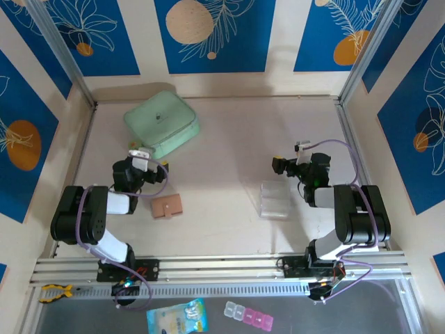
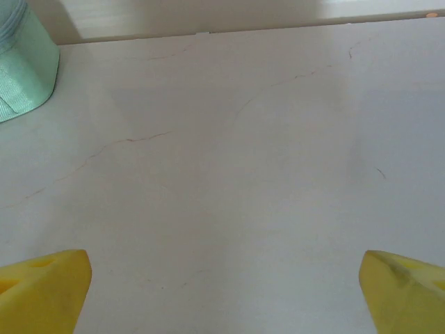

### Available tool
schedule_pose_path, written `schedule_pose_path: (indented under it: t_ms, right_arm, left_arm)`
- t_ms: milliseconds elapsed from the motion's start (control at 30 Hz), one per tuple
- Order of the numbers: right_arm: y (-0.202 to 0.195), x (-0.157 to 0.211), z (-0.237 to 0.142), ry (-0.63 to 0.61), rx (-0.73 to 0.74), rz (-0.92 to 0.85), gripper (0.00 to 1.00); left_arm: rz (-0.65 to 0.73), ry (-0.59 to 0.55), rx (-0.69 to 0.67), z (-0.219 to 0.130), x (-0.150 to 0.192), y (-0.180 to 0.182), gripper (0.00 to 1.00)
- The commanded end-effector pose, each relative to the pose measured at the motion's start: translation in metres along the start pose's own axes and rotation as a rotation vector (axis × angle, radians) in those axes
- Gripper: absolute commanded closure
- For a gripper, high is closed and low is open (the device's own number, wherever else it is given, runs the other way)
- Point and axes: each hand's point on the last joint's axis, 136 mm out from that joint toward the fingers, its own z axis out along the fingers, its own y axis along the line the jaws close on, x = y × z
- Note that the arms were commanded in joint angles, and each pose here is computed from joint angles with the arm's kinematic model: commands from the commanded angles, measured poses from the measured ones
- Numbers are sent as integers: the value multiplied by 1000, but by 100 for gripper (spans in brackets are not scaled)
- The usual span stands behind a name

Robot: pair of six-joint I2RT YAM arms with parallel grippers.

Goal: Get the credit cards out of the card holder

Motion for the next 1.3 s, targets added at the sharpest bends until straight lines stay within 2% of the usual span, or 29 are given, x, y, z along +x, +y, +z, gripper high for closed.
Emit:
schedule_pose_path:
  t_ms: [0,500,667,800,1267]
  right_arm:
    - [2,-4,-1,-26,-17,-27,1]
    - [2,-4,-1,-26,-18,-26,1]
    - [1,-5,-1,-25,-16,-21,1]
    - [-11,-5,1,-16,53,7,1]
    - [-9,-8,0,-9,68,-8,1]
  left_arm:
    - [20,-23,29,-2,-3,-4,0]
    - [19,-24,28,-2,-4,-4,0]
    - [-16,-7,-58,-1,-2,12,0]
    - [-16,-7,-59,-1,-2,12,0]
    - [-5,-34,-48,-5,-3,9,0]
